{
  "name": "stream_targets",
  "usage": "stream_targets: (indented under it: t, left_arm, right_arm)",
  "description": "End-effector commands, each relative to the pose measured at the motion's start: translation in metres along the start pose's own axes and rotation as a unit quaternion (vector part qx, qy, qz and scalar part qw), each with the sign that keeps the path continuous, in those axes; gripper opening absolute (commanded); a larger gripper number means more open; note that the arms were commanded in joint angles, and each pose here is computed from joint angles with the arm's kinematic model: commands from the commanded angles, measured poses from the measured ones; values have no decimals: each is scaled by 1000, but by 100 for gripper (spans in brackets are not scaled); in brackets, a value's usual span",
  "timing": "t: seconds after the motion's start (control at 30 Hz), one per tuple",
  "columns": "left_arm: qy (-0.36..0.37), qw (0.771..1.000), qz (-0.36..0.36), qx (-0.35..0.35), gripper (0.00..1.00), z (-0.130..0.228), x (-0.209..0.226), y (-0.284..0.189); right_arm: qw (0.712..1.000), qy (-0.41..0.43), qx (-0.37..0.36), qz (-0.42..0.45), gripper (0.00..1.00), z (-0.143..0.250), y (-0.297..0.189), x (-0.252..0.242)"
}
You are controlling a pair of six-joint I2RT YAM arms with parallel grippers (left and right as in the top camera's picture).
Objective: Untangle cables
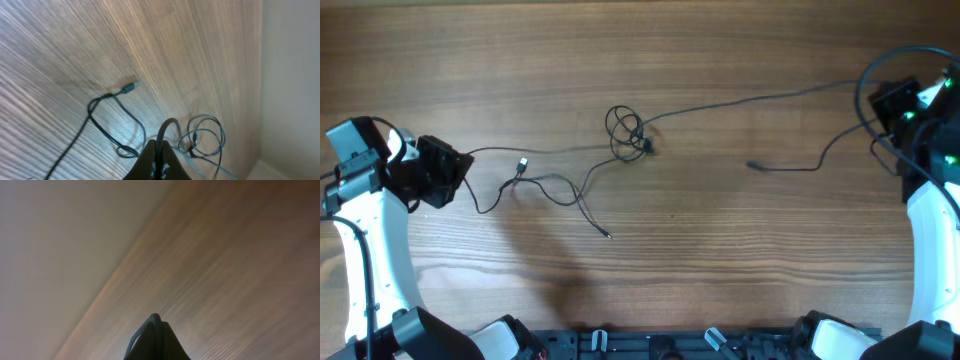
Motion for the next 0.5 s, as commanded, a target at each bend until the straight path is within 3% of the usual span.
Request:
stream_targets:
  t: [0.0,0.13,0.27,0.37,0.47]
  left_arm:
    - [-16,997,-47,-55,4,-9,10,-5]
    - [-98,987,-80,-95,4,-13,18,-7]
    - [-153,981,-73,-94,4,-10,16,-5]
    - [-133,985,-74,-81,4,0,9,1]
    - [-97,990,-74,-64,4,16,-3,11]
  right_arm:
    - [984,75,-100,128,5,-30,-29,-17]
    - [963,152,-109,192,5,-29,-48,-44]
    - [978,155,-32,132,5,-15,-42,-36]
    - [998,48,28,9,4,-6,-37,-2]
    - [986,-120,48,-109,5,13,-36,50]
Point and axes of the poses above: each gripper's point midway between its finger pads, its own y axis out along the fingers, its own x axis along the line the jaws close on, z = x × y, the point moved 8 cm from there along -y, back along the fingers, and after that the axes turned 11 degrees about -y, right-handed, at the moved point
